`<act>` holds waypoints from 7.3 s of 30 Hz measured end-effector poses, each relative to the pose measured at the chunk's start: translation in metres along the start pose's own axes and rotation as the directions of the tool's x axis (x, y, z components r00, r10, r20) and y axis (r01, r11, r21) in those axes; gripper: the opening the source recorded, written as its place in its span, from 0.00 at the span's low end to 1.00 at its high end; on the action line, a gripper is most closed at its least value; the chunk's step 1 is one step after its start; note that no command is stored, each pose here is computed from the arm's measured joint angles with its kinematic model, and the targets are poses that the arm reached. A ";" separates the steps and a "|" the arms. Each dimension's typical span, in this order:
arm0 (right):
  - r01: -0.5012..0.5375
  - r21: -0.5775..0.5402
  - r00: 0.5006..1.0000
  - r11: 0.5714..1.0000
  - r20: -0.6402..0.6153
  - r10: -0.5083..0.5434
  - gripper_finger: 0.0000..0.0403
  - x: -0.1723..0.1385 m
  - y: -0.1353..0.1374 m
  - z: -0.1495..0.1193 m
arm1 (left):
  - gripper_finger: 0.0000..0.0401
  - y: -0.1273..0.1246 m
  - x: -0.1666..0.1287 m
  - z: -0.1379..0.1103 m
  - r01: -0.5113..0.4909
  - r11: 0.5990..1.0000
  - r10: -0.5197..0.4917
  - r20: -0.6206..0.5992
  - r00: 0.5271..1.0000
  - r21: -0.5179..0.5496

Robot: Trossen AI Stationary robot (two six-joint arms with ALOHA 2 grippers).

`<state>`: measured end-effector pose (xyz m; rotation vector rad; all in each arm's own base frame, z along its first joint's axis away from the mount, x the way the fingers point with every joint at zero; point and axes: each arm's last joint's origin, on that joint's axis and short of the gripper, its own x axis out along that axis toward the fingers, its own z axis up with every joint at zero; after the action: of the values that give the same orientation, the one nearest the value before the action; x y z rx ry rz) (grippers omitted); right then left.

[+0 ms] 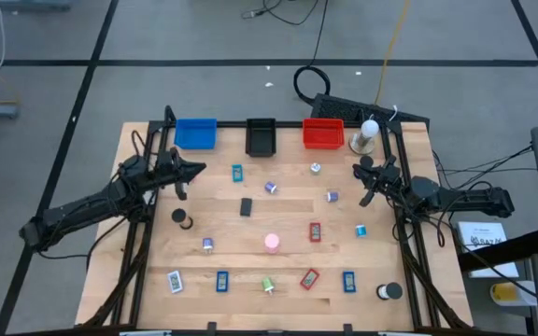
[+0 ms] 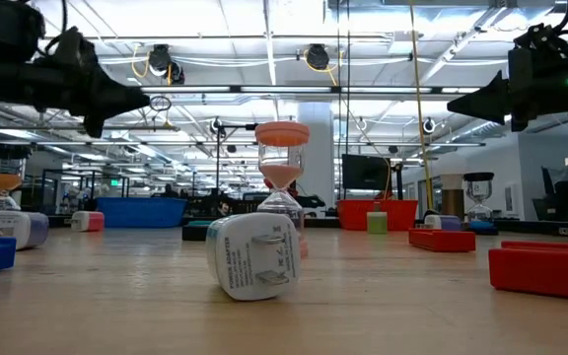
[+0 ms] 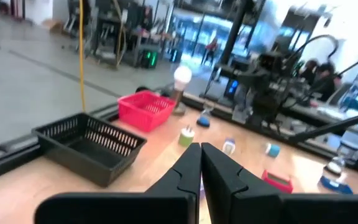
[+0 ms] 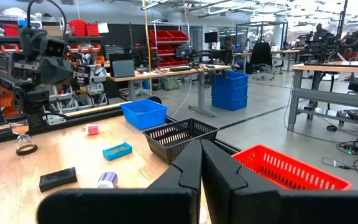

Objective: Pick & Place Office items
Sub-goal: Put the pink charger adapter into the blue bin

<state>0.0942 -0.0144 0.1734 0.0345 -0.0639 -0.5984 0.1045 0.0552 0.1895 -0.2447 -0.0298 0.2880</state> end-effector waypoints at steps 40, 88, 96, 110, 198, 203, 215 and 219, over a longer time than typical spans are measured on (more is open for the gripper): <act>0.000 0.000 1.000 1.000 0.000 0.000 0.00 0.000 0.000 0.000 | 0.10 -0.001 0.049 0.027 -0.464 0.879 0.409 -0.670 0.620 0.107; 0.000 0.000 1.000 1.000 0.000 0.000 0.00 0.000 0.000 0.000 | 0.10 0.034 0.046 -0.025 -0.650 0.736 0.437 -0.867 0.241 0.191; 0.000 0.000 1.000 1.000 0.000 0.000 0.00 0.000 0.000 0.000 | 0.02 0.011 0.068 0.050 -0.544 0.805 0.443 -0.850 0.285 0.237; 0.000 -0.001 1.000 1.000 -0.001 0.000 0.00 0.000 0.000 0.000 | 0.40 0.015 0.095 0.026 -0.570 0.753 0.542 -0.802 0.253 0.329; 0.000 0.000 1.000 1.000 0.000 0.000 0.00 0.000 0.000 0.000 | 0.34 -0.040 0.088 -0.118 -0.320 0.929 0.354 -0.201 0.913 0.185; 0.000 0.000 1.000 1.000 0.000 0.000 0.00 0.000 0.000 0.000 | 0.34 -0.034 0.101 -0.124 -0.290 0.935 0.335 -0.244 0.910 0.203; 0.000 0.000 1.000 1.000 0.000 0.000 0.00 0.000 0.000 0.000 | 0.35 -0.035 0.111 -0.127 -0.227 0.949 0.284 -0.275 0.919 0.219; 0.000 0.000 1.000 1.000 0.000 0.000 0.00 0.000 0.000 0.000 | 0.49 -0.036 0.109 -0.130 -0.208 0.951 0.272 -0.301 0.914 0.228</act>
<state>0.0942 -0.0144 0.1734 0.0347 -0.0640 -0.5987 0.2273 0.0217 0.0712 -0.1017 0.3617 0.4905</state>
